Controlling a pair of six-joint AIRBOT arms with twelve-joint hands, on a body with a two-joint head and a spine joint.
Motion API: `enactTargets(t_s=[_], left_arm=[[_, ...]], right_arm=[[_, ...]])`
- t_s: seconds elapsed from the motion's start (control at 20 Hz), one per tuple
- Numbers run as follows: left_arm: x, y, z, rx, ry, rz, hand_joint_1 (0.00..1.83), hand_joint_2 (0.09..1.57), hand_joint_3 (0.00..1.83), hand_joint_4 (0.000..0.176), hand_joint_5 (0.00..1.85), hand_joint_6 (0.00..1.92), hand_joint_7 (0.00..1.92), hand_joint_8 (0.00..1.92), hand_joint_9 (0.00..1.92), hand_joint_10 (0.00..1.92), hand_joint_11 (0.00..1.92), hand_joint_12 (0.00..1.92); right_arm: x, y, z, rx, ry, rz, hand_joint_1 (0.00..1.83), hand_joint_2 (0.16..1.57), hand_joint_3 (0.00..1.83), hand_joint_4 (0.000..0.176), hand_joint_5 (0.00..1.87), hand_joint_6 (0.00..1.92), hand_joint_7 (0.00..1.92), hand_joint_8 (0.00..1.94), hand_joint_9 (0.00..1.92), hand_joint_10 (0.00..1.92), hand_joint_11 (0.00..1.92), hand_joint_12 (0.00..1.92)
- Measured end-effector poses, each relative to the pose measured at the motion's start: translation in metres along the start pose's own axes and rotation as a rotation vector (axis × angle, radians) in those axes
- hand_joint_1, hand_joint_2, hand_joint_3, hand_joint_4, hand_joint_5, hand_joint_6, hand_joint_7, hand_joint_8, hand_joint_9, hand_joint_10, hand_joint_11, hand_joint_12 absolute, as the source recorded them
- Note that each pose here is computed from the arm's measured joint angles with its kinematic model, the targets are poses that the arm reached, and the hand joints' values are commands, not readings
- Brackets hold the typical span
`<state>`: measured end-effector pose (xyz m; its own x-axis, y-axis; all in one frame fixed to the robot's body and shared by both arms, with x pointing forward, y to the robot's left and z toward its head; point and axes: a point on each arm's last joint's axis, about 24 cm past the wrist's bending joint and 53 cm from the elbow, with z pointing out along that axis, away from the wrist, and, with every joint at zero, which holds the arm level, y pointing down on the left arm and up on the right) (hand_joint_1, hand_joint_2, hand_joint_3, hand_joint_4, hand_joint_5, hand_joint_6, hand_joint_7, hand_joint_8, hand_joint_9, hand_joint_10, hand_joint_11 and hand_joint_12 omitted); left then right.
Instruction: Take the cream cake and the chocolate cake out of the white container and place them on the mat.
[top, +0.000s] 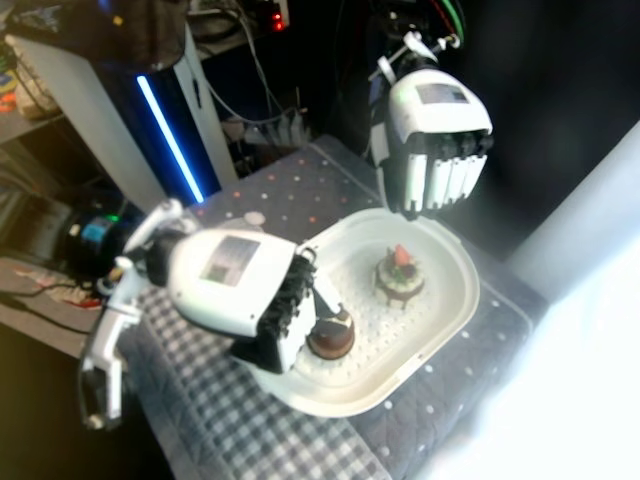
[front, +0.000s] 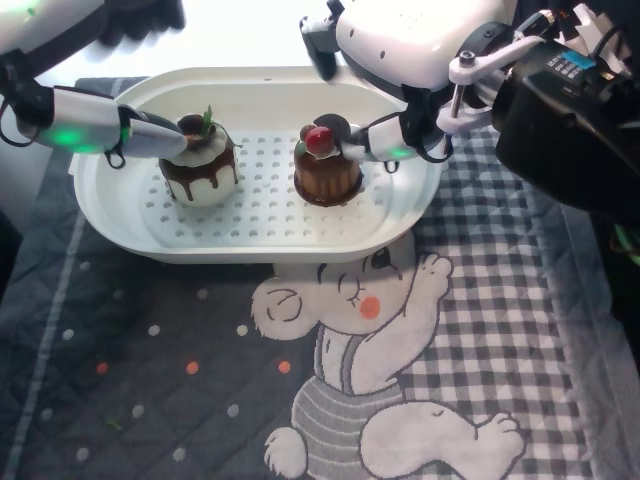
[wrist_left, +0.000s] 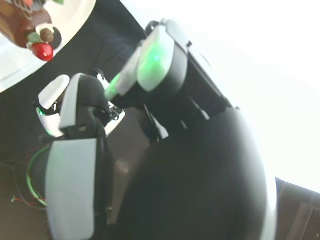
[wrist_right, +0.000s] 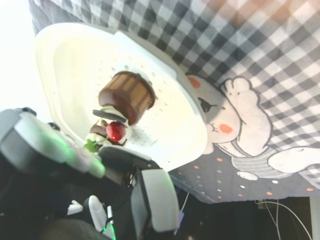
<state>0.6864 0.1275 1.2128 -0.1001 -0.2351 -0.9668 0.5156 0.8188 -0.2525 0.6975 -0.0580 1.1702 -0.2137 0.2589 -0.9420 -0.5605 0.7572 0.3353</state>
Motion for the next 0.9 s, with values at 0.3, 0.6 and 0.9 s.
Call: enactTargets(t_s=[0.3,0.6,0.9], left_arm=[[0.0,0.002,0.0,-0.004,-0.002,-0.002,0.81,0.95,0.0,0.0,0.27,0.01,0.22,0.0,0.21,0.02,0.0,0.93],[0.019,0.017,0.01,-0.043,0.065,-0.03,0.95,0.91,0.0,0.0,0.31,0.01,0.24,0.0,0.25,0.02,0.0,1.07],[0.042,0.019,0.019,-0.049,0.136,-0.042,0.95,0.89,0.0,0.0,0.29,0.0,0.24,0.0,0.22,0.01,0.0,0.91]], right_arm=[[0.0,0.0,0.0,0.001,0.001,0.004,1.01,0.86,0.0,0.0,0.49,0.0,0.53,0.0,0.51,0.05,0.0,1.21],[0.007,-0.003,0.009,0.026,0.001,0.07,0.92,0.87,0.0,0.0,0.44,0.0,0.52,0.0,0.53,0.03,0.06,1.2],[0.016,0.002,0.013,0.027,0.016,0.112,0.91,0.84,0.0,0.0,0.42,0.0,0.5,0.0,0.51,0.01,0.05,1.16]])
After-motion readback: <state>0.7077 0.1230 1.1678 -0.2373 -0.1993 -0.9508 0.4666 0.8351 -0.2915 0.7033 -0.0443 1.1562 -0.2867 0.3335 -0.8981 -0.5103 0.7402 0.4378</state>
